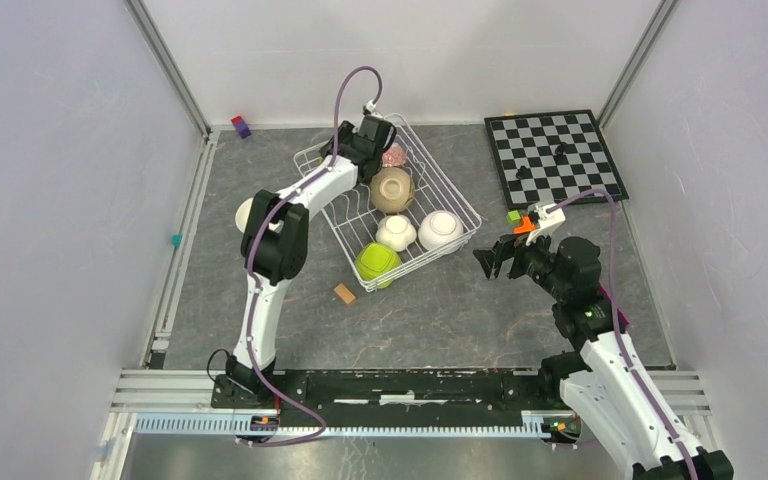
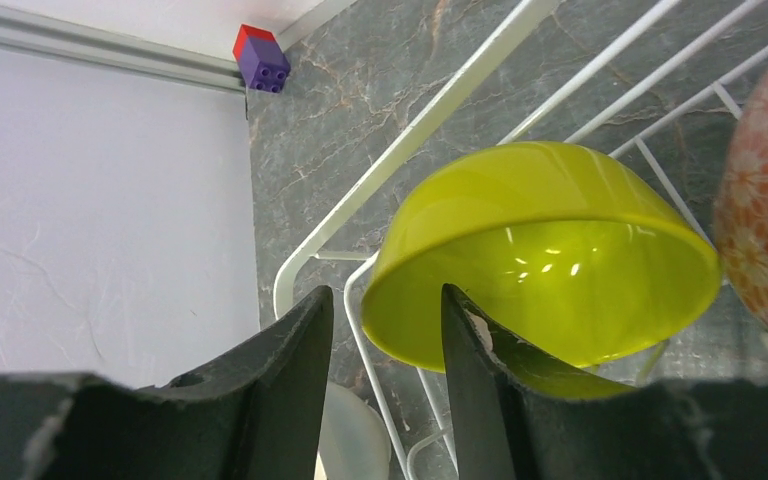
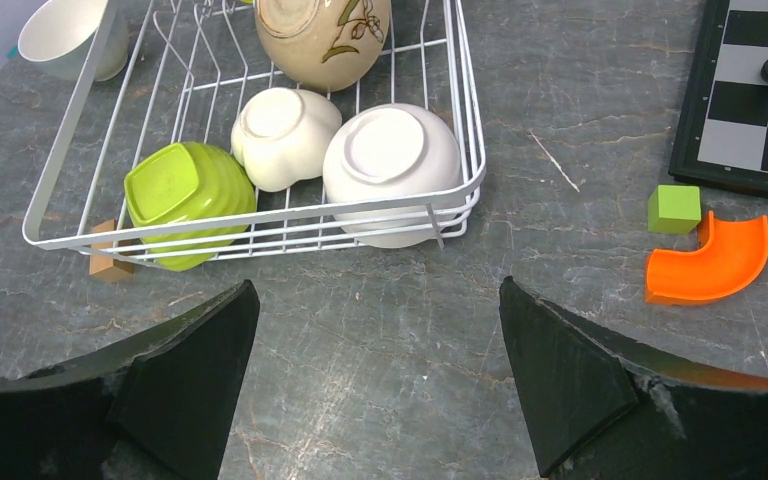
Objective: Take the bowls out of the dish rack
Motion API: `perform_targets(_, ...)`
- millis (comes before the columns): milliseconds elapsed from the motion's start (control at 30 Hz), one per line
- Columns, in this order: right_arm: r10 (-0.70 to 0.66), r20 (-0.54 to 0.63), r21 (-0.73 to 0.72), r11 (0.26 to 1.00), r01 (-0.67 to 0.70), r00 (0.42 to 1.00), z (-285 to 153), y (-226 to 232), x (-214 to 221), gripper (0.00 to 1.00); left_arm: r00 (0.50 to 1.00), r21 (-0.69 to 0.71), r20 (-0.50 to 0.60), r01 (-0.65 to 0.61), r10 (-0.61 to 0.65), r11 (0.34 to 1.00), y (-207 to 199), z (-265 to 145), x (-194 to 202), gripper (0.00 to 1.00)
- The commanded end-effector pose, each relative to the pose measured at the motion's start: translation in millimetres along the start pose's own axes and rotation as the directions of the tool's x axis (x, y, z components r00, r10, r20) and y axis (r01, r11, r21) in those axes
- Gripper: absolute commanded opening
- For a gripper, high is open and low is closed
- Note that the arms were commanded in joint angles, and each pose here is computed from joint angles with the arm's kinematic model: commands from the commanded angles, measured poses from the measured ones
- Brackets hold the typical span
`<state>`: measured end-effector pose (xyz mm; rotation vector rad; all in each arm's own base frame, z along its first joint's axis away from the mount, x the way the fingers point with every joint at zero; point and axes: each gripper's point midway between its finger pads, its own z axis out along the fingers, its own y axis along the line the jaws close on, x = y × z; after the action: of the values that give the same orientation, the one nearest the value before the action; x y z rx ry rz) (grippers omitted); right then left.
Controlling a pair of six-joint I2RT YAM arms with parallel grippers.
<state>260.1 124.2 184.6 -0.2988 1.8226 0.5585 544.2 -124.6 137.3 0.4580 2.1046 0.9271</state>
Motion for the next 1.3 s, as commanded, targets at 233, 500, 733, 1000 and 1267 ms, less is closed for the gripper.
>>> perform_targets(233, -0.033, 0.066, -0.008, 0.999, 0.033, 0.997, 1.2, 3.3, -27.4, 0.97, 0.979, 0.044, 0.025, 0.202, -0.203, 0.979, 25.4, 1.2, -17.8, 0.47)
perform_targets(500, -0.030, 0.066, -0.008, 1.000, 0.030, 0.997, 1.6, 3.4, -27.6, 0.96, 0.973, 0.082, 0.005, 0.228, -0.229, 0.970, 19.3, 5.5, -14.3, 0.28)
perform_targets(733, -0.030, 0.070, -0.009, 0.999, 0.030, 0.997, 0.3, 4.4, -29.7, 0.96, 0.970, 0.105, -0.013, 0.245, -0.245, 0.964, 18.3, 8.4, -12.5, 0.17)
perform_targets(1000, -0.029, 0.078, -0.008, 1.000, 0.030, 0.997, -1.6, 5.3, -32.5, 0.96, 0.963, 0.066, 0.008, 0.267, -0.268, 0.961, 47.3, -7.9, -20.9, 0.02)
perform_targets(1267, -0.014, 0.093, -0.024, 1.000, 0.016, 0.996, -4.0, 9.7, -36.6, 0.96, 0.935, 0.021, 0.066, 0.349, -0.349, 0.937, 101.7, -44.8, -31.4, 0.02)
